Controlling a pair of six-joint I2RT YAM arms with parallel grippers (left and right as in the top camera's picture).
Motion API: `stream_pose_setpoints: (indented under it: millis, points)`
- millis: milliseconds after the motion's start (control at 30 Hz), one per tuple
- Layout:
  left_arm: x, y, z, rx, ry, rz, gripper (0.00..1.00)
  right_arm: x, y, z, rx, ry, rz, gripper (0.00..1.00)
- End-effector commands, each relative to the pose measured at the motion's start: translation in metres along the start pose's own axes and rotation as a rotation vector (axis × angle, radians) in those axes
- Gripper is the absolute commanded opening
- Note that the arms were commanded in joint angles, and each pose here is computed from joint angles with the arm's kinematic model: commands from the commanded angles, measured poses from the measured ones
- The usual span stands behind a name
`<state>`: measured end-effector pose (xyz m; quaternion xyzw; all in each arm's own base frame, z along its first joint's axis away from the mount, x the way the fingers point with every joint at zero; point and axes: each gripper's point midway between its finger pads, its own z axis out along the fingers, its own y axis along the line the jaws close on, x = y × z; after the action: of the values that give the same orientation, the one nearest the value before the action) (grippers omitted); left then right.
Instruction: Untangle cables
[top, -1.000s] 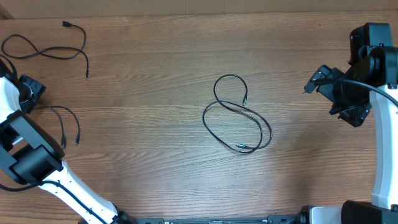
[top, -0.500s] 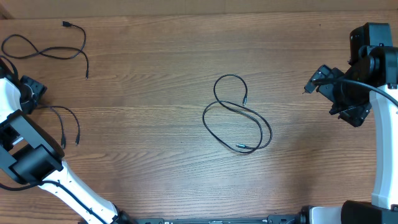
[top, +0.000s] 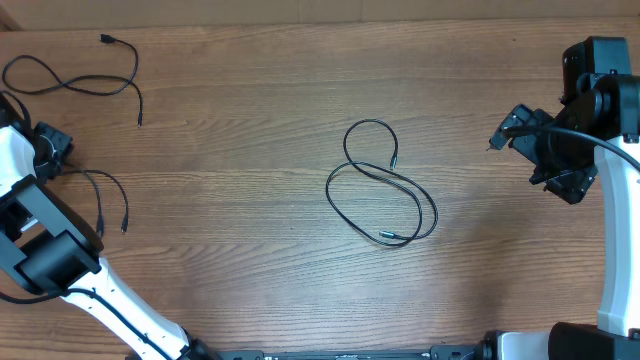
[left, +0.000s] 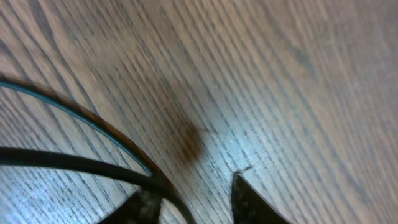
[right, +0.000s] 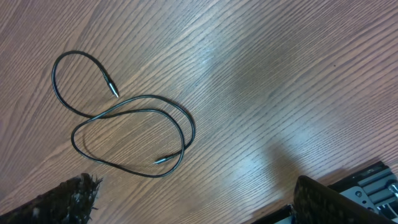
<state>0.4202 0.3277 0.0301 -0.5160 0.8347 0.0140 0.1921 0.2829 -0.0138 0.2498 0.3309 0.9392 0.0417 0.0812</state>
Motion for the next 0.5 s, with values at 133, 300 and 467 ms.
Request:
stream_pose_setpoints:
  millis: [133,300,467]
  points:
    - [0.019,0.004,0.022,-0.025,0.054,0.012,0.04,-0.003,-0.001,-0.001,0.008,-0.013,0.006,1.00]
    - [0.026,-0.018,0.013,0.116,0.110,0.012,0.04,-0.003,-0.001,-0.001,0.008,-0.013,0.006,1.00]
    - [0.030,-0.035,-0.021,0.201,0.155,-0.068,0.04,-0.003,-0.001,-0.001,0.008,-0.013,0.006,1.00]
